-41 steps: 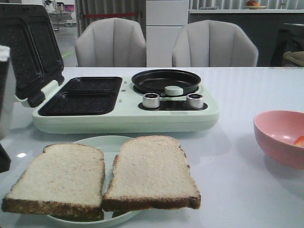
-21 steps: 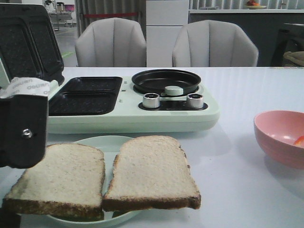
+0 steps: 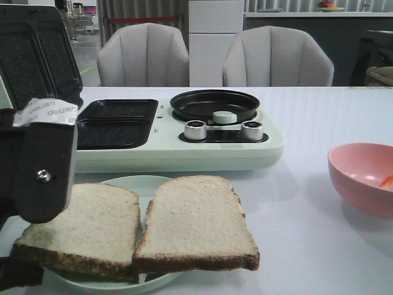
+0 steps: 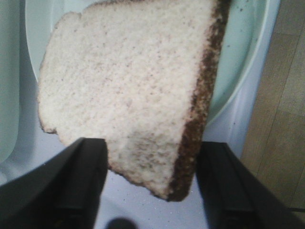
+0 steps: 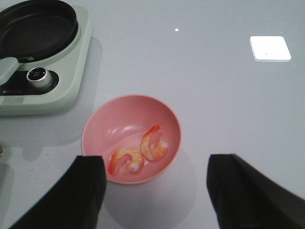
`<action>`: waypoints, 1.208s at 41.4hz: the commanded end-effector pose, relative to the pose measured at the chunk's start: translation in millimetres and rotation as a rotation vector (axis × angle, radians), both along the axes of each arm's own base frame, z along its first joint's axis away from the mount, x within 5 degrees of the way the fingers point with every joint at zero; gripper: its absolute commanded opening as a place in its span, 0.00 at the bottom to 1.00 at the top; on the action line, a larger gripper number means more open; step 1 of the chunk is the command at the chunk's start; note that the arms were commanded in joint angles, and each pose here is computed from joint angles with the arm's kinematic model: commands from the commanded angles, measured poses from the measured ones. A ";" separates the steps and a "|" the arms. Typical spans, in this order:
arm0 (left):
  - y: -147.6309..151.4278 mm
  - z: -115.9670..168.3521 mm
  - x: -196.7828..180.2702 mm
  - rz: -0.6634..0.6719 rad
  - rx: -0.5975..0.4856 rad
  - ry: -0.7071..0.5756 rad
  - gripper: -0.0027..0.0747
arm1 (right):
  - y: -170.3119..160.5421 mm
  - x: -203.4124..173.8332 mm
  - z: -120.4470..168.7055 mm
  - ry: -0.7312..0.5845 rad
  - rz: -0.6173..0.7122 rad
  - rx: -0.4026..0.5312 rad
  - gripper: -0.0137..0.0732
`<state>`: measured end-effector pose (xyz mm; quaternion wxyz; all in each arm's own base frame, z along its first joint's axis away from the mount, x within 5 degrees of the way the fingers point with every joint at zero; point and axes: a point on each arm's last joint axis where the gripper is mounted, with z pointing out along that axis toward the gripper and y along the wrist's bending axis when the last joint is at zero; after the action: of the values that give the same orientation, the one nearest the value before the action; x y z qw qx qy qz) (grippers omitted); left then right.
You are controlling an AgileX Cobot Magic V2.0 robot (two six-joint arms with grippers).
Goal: Make breakfast with bread and shrimp
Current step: 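Grasp the bread slice nearest the left gripper and lift it, then carry the bread slice over the sandwich maker plate and release it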
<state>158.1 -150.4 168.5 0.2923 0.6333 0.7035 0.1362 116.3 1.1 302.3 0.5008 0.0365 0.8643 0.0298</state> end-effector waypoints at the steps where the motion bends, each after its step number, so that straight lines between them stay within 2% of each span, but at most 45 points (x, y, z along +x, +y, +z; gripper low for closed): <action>1: -5.7 10.1 2.5 -0.013 -0.036 -0.033 0.45 | -0.6 5.3 15.0 -0.100 -0.005 -0.002 0.80; 6: -5.7 9.7 2.0 -0.003 -0.045 -0.024 0.26 | -0.6 5.3 15.0 -0.100 -0.005 -0.002 0.80; 10: -5.5 9.7 2.0 0.000 -0.044 -0.023 0.15 | -0.6 5.3 15.0 -0.100 -0.005 -0.002 0.80; 17: -2.9 14.5 2.3 0.029 -0.049 -0.034 0.16 | -0.6 5.3 15.0 -0.100 -0.005 -0.002 0.80; 20: -2.0 25.4 3.1 0.049 -0.078 -0.061 0.16 | -0.6 5.3 15.0 -0.100 -0.005 -0.002 0.80; 27: 2.0 66.5 5.1 0.070 -0.171 -0.185 0.16 | -0.6 5.3 15.0 -0.100 -0.005 -0.002 0.80; 35: 9.8 114.5 6.6 0.029 -0.211 -0.397 0.16 | -0.6 5.3 15.0 -0.100 -0.005 -0.002 0.80; 40: 8.8 137.2 10.9 -0.028 -0.176 -0.537 0.16 | -0.6 5.3 15.0 -0.100 -0.005 -0.002 0.80; 44: 4.8 143.9 19.9 -0.082 -0.100 -0.627 0.16 | -0.6 5.3 15.0 -0.100 -0.005 -0.002 0.80; 50: -1.7 141.4 52.3 -0.052 0.000 -0.647 0.16 | -0.6 5.4 15.1 -0.101 -0.005 -0.002 0.80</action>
<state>192.9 -150.0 294.2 0.4937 0.5902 0.5709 0.2865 116.3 1.1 302.3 0.5008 0.0365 0.8643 0.0298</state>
